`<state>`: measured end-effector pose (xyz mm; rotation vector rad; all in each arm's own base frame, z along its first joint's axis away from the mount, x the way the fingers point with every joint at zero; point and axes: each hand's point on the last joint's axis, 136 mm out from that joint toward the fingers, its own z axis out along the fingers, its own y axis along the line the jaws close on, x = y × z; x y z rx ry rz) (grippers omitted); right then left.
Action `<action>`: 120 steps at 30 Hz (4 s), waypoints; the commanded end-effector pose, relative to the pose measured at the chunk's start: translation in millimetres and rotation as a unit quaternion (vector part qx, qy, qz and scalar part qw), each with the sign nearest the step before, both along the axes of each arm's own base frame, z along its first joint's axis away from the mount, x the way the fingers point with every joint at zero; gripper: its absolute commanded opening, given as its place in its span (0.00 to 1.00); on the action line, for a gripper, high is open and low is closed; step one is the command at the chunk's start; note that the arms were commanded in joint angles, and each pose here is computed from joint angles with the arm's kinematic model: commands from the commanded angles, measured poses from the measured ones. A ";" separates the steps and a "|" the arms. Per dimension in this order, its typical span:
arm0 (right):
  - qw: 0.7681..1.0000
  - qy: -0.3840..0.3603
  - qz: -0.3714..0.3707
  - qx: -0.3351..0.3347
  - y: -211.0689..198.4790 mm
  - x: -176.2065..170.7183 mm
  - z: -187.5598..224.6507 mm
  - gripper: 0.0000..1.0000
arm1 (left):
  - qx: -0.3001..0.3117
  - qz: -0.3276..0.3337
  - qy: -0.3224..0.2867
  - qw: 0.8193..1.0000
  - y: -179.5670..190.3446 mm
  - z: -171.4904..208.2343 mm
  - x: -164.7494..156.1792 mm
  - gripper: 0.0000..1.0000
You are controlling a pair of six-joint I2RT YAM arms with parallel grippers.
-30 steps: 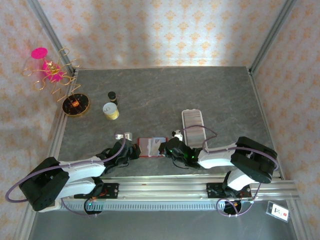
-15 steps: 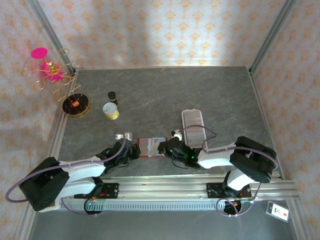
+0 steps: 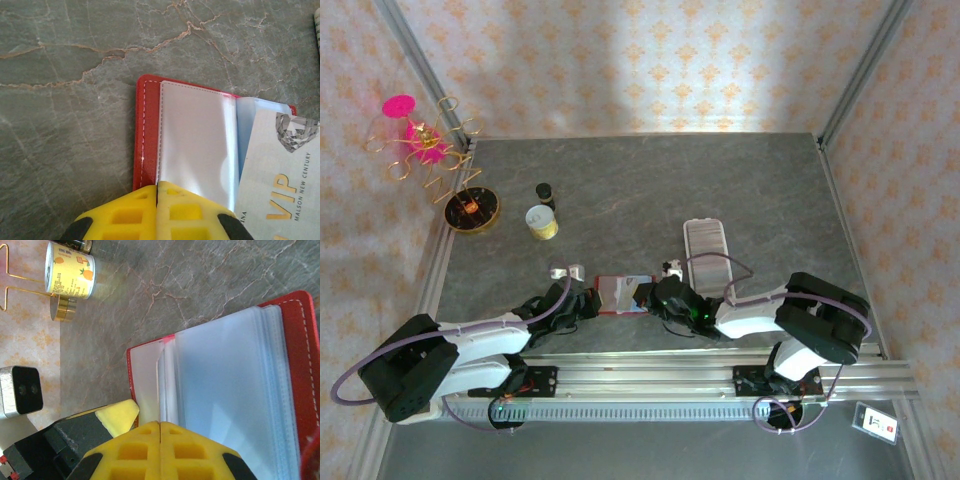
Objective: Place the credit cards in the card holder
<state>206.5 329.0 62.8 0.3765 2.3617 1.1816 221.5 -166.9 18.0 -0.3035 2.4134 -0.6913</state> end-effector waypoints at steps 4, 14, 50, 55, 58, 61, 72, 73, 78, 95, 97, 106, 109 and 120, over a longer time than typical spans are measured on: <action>1.000 0.011 -0.006 0.015 -2.9 -4.4 -4.1 0.00 | 0.017 0.002 0.029 0.999 9.3 -15.1 -13.6 0.06; 1.000 0.018 -0.013 0.007 -9.3 -5.9 -15.0 0.00 | 0.010 -0.001 0.025 1.000 7.3 -12.5 -13.3 0.09; 1.000 0.010 -0.005 0.001 -1.0 -1.8 -20.9 0.00 | 0.027 -0.001 0.033 0.999 11.2 -18.9 -17.0 0.25; 1.000 0.012 0.001 0.008 -0.7 -4.7 -18.6 0.00 | 0.034 -0.001 0.036 0.999 12.8 -22.1 -17.8 0.24; 1.000 0.014 0.012 0.017 2.6 -8.1 -16.7 0.00 | 0.039 -0.002 0.039 0.998 13.7 -24.3 -18.4 0.24; 0.999 0.014 0.029 0.019 9.5 -10.0 -16.1 0.00 | 0.040 -0.002 0.040 0.998 13.4 -24.7 -18.1 0.24; 0.999 0.016 0.039 0.002 18.3 -7.5 -21.8 0.00 | 0.039 -0.006 0.045 0.998 11.0 -25.3 -18.6 0.20; 0.999 0.017 0.037 0.001 18.2 -6.7 -22.8 0.00 | 0.038 -0.006 0.045 0.998 10.6 -25.0 -18.3 0.21; 0.999 0.022 0.035 -0.008 24.2 -2.9 -27.2 0.00 | 0.036 -0.007 0.047 0.998 10.1 -25.4 -20.1 0.20; 0.997 0.013 0.059 -0.055 48.8 14.2 -29.3 0.00 | -0.004 -0.007 0.042 0.999 2.5 -13.3 -24.9 0.20; 0.996 0.010 0.064 -0.060 50.3 14.2 -28.5 0.00 | -0.014 -0.011 0.042 0.999 -1.5 -10.6 -25.2 0.20; 0.992 0.009 0.081 -0.092 49.6 13.2 -32.0 0.00 | -0.026 -0.017 0.034 0.999 -7.7 -4.9 -22.5 0.21; 0.991 0.003 0.075 -0.110 46.6 16.2 -31.6 0.00 | -0.020 -0.018 0.036 0.999 -7.4 -5.5 -22.3 0.21; 0.989 0.008 0.066 -0.131 42.0 18.9 -36.6 0.08 | -0.019 -0.020 0.029 0.999 -7.6 -5.7 -20.8 0.21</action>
